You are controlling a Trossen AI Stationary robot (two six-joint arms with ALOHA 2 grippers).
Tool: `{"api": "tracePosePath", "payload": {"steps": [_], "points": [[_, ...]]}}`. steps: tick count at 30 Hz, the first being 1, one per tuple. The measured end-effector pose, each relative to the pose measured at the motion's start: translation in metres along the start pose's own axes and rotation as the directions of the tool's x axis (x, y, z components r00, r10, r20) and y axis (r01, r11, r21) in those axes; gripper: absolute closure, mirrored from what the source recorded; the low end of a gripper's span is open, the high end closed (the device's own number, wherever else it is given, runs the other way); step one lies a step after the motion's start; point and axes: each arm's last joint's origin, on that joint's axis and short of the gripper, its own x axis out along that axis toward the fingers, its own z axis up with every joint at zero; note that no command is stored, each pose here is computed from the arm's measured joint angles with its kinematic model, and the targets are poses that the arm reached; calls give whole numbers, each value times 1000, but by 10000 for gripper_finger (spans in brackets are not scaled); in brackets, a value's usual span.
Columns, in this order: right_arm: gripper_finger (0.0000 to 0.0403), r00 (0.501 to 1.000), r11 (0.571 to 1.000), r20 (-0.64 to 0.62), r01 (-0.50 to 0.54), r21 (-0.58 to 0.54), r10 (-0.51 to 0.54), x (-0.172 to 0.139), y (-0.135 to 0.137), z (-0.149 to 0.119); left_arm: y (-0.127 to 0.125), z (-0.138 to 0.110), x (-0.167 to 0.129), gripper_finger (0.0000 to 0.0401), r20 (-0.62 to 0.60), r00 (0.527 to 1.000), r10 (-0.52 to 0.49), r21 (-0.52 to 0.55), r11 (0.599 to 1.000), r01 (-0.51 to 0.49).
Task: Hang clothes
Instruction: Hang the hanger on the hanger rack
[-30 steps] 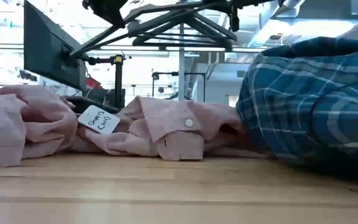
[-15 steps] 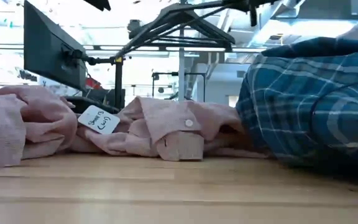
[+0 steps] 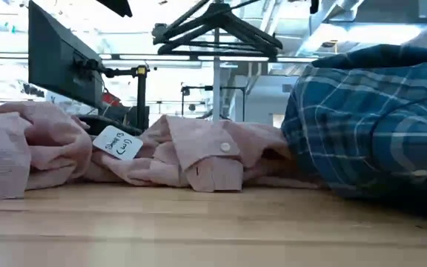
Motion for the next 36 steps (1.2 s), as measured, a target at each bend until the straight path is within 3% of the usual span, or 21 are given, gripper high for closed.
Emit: {"api": "tracePosePath", "payload": {"steps": [12, 24, 26, 32, 36], "points": [[373, 1000, 1000, -14, 20, 12, -20, 14, -36, -10, -1, -2, 2, 248, -27, 1000, -2, -19, 1000, 1], [369, 996, 997, -53, 67, 33, -65, 11, -44, -13, -1, -3, 2, 248, -32, 999, -2, -28, 1000, 1], [341, 993, 995, -80, 87, 56, -83, 11, -46, -16, -1, -3, 2, 248, -33, 999, -2, -35, 999, 1], [207, 981, 985, -148, 144, 100, -128, 4, -48, -21, -3, -4, 2, 248, -34, 997, -63, -52, 997, 61], [153, 956, 978, -253, 178, 105, -147, -17, -38, -22, 0, -5, -5, 248, -17, 993, -114, -78, 991, 113]]}}
